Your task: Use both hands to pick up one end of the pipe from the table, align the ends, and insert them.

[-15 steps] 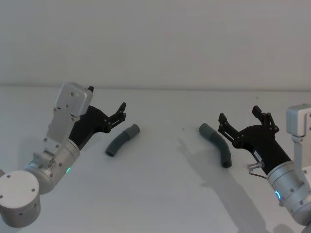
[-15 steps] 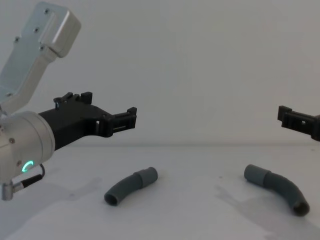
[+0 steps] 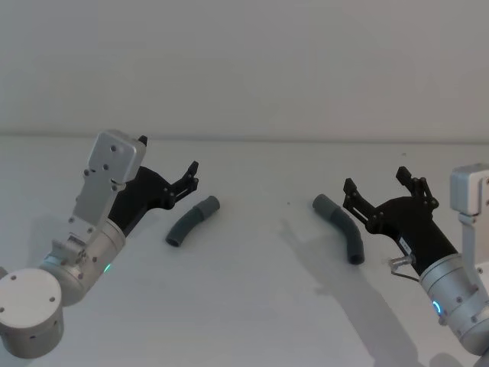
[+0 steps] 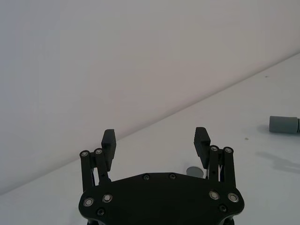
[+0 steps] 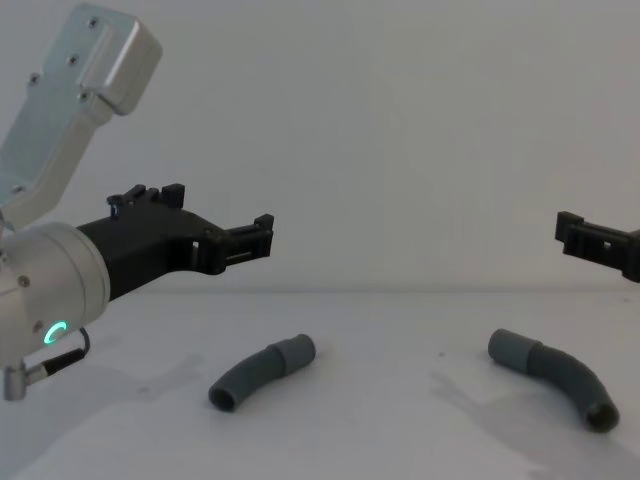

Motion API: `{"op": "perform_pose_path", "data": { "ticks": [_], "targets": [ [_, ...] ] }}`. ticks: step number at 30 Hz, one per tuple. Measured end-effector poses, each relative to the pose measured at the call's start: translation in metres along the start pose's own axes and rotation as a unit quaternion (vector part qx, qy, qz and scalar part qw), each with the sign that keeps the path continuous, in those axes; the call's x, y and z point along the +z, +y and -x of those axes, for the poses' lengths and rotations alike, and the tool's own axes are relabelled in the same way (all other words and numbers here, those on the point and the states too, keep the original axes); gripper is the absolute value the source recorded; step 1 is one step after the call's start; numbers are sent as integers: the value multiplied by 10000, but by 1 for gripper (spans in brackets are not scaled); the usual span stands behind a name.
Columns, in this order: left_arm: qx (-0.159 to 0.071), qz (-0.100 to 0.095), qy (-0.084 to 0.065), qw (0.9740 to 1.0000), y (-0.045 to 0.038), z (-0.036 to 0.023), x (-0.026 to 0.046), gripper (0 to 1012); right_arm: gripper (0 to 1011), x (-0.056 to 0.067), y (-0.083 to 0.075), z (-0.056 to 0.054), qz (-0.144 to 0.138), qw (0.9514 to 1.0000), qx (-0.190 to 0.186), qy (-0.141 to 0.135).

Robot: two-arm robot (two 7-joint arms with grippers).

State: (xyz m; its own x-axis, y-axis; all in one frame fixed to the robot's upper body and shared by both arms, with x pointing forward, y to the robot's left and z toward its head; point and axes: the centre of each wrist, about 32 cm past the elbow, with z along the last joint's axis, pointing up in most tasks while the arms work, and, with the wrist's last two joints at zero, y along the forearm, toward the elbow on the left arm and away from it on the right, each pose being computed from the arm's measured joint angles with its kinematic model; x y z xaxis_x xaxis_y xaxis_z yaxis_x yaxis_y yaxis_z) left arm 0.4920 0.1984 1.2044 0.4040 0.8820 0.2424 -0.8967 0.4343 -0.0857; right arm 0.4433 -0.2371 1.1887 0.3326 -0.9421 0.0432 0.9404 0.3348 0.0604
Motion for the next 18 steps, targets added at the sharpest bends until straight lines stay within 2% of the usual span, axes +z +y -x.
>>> {"op": "perform_pose_path", "data": {
  "ticks": [18],
  "targets": [
    [0, 0, 0, 10000, 0, 0, 0, 1001, 1003, 0, 0, 0, 0, 10000, 0, 0]
  ]
}}
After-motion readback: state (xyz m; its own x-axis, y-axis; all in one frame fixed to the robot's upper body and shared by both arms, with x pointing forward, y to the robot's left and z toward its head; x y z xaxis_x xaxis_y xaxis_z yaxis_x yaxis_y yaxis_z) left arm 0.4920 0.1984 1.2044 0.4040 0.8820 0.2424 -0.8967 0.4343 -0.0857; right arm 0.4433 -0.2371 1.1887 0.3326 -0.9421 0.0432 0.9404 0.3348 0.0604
